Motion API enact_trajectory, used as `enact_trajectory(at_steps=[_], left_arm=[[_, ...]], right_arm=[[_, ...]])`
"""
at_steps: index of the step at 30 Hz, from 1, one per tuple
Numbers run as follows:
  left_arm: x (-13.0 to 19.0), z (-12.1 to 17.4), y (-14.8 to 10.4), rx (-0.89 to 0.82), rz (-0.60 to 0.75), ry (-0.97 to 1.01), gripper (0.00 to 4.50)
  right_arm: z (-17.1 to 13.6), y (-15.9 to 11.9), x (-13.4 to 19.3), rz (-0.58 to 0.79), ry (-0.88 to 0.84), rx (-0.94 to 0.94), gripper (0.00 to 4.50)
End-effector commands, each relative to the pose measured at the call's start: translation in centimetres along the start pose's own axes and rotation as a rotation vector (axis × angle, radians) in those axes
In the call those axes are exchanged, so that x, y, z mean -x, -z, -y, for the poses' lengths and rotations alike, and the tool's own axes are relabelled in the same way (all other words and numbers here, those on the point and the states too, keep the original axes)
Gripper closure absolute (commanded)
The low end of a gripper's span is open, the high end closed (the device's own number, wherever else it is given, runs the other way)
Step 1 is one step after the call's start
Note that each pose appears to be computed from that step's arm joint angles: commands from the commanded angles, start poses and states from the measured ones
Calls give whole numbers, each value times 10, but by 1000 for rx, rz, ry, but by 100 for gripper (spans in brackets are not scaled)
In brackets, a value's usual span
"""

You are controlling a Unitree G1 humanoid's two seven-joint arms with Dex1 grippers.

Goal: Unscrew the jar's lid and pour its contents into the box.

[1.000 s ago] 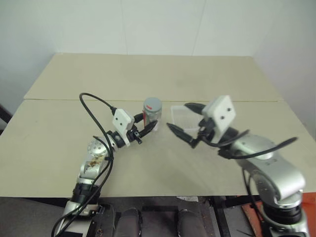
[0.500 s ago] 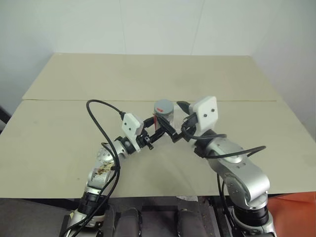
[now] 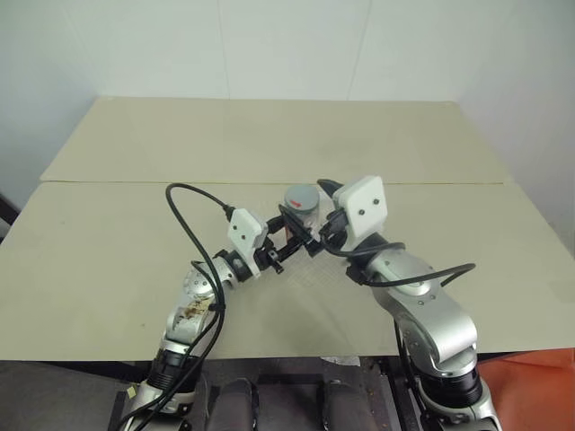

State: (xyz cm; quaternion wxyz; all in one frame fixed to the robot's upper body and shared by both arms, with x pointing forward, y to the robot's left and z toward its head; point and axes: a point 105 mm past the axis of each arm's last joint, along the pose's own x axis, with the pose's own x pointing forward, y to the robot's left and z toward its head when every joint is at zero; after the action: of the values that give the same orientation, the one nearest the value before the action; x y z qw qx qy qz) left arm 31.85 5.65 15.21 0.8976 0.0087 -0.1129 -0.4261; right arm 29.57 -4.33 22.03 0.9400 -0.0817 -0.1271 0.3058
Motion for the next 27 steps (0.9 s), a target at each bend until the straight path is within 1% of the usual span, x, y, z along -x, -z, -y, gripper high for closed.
enact_trajectory(at_steps=[1,2,5,8,9,18,22,24,27], left_arm=[[-3,2,-12,-30,47,5,247],[-3,2,-12,-30,47,5,247],[-3,1,-11,-32,45,4,247],[-2,1,-11,-32,42,5,247],[-2,1,-11,-32,41,5,247],[2,3,-11,-37,35,34,247],[6,3,-11,-47,33,61,247],[10,5,-12,-57,32,93,247],[16,9,-11,-48,30,157,247]], right_arm=[[3,-15,2,63,7,25,0],[2,-15,2,63,5,25,0],[2,-14,1,62,1,23,55],[1,-14,1,60,0,24,157],[0,-13,1,57,0,27,170],[4,-11,3,45,-9,35,170],[3,-12,8,41,-83,25,170],[4,-12,12,42,-130,9,170],[4,-13,16,44,-196,33,170]])
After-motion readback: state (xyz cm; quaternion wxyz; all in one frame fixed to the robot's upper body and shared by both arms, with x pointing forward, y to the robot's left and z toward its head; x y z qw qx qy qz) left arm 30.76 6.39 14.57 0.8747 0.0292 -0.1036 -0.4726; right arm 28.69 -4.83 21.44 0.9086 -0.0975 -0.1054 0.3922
